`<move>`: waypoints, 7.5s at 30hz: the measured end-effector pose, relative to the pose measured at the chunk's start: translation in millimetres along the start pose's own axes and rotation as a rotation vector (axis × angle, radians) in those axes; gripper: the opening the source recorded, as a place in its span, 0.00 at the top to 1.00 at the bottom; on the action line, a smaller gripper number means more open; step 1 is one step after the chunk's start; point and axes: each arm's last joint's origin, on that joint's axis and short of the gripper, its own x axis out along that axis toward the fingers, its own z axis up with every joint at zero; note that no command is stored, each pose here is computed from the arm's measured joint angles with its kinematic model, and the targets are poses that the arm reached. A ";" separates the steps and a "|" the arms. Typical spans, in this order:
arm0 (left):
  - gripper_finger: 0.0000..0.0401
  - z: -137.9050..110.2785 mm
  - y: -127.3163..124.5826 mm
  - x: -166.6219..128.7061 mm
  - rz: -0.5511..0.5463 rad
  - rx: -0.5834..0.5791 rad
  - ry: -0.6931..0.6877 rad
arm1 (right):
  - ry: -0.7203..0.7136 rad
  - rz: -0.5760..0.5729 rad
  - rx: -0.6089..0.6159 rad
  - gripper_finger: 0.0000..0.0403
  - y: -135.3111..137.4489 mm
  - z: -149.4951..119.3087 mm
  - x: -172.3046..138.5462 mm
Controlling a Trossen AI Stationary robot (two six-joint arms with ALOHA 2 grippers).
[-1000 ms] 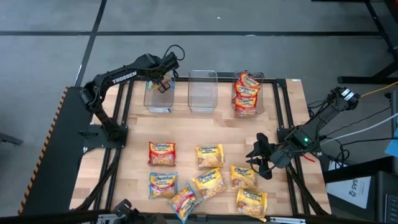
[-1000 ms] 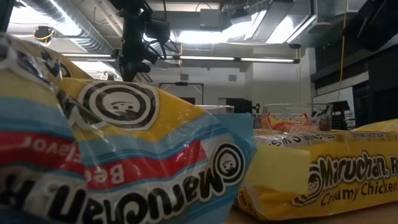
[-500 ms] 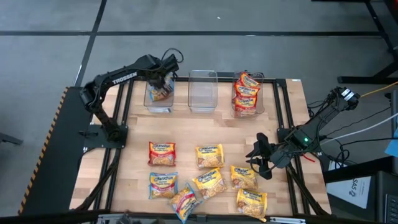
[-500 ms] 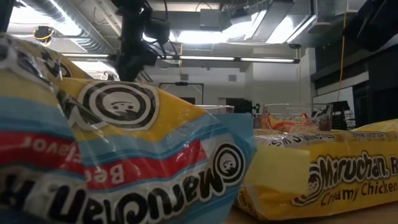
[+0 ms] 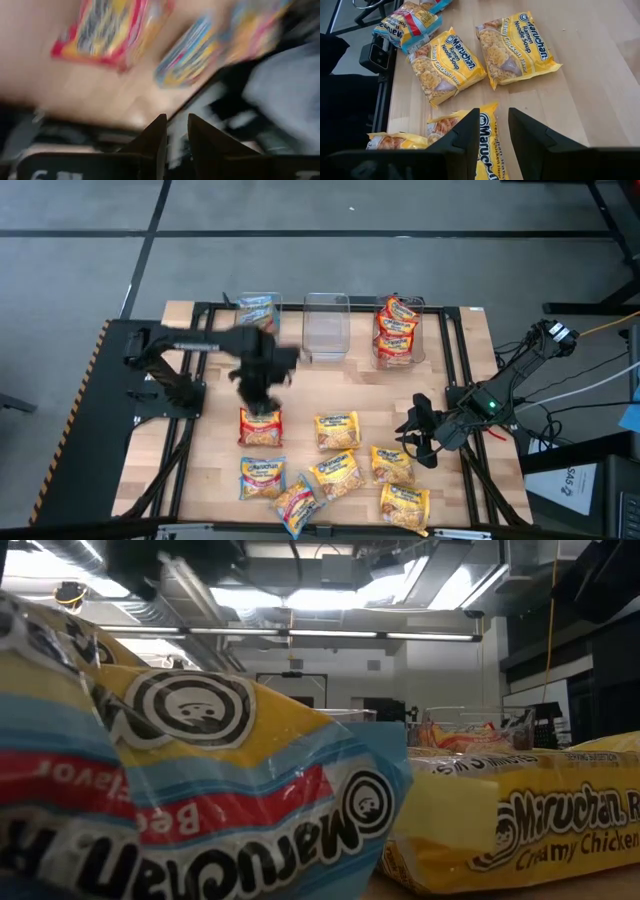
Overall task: Sort Maruchan noodles
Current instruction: Put the blue noodle pack into the left transparent bin
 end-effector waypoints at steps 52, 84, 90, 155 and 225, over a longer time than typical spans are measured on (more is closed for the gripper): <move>0.64 -134.8 -45.7 223.7 0.202 -0.321 -0.756 | 0.341 -0.003 0.203 0.74 15.2 -26.6 50.2; 1.00 -128.7 -52.3 224.4 0.141 -0.202 -0.782 | 0.325 -0.020 0.160 0.74 14.0 -26.5 50.1; 1.00 -139.9 -66.5 188.8 0.260 -0.170 -0.905 | 0.320 -0.023 0.159 0.74 13.9 -26.4 50.2; 1.00 14.9 75.0 -102.4 0.964 -0.109 -0.908 | 0.278 -0.054 0.160 0.74 13.1 -25.1 50.5; 0.96 38.6 106.6 -116.2 0.914 0.056 -0.775 | 0.282 -0.051 0.170 0.74 13.3 -25.2 50.5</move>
